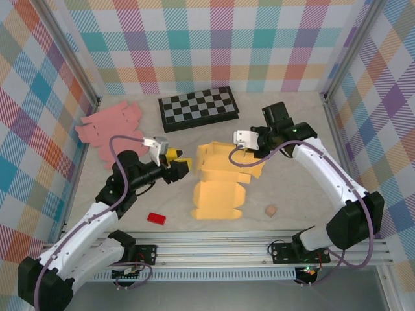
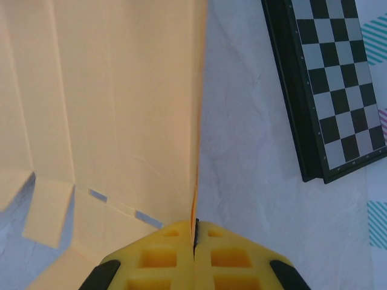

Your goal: Fold the paper box

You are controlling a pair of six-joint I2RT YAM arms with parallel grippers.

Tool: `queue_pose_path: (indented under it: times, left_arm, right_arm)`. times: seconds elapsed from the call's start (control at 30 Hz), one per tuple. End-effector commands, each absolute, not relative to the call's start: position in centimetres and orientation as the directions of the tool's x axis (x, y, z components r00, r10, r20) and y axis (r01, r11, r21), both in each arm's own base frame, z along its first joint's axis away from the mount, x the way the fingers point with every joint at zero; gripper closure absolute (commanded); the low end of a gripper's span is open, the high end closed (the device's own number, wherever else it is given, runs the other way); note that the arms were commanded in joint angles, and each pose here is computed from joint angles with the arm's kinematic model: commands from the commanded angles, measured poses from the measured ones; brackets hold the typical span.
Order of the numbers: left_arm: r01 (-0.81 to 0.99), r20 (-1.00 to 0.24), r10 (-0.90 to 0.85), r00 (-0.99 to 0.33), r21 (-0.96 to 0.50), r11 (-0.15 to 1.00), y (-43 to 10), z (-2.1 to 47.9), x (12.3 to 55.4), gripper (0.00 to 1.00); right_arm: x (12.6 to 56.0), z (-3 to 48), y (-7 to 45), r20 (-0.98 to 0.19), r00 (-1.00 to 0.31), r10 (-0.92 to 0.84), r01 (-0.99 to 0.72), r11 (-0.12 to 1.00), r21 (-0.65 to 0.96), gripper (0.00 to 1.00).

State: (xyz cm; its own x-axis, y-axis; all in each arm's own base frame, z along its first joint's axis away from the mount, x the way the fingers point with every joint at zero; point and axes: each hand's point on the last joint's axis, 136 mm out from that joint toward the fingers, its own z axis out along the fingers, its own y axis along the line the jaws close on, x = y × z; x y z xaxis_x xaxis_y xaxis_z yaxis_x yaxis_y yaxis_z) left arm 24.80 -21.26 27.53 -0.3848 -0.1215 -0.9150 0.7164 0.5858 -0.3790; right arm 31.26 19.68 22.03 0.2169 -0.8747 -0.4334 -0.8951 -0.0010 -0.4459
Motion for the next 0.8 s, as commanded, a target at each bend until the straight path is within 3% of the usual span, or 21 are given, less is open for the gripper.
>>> queue_pose_path:
  times: [0.0, 0.17, 0.3, 0.77]
  left_arm:
    - [0.605, -0.897, -0.164, -0.410, -0.402, 0.688, -19.5, 25.2, 25.8, 0.34]
    - [0.540, -0.904, -0.158, -0.398, -0.370, 0.756, -18.5, 23.1, 27.3, 0.36]
    - [0.541, -0.909, -0.126, -0.397, -0.344, 0.767, -18.6, 21.7, 27.8, 0.38]
    - [0.567, -0.853, -0.091, -0.515, -0.418, 0.710, -20.0, 16.3, 26.4, 0.43]
  right_arm:
    - [31.7, 21.4, 20.2, -0.379, 0.264, -0.887, -0.863, -0.042, -0.504, 1.00]
    - [31.0, 20.9, 21.6, -0.333, 0.381, -0.863, -0.798, -0.125, -0.590, 1.00]
    - [31.4, 20.1, 22.0, -0.232, 0.464, -0.855, -0.698, -0.191, -0.690, 1.00]
    - [33.5, 18.1, 23.2, -0.091, 0.478, -0.873, -0.483, -0.175, -0.858, 1.00]
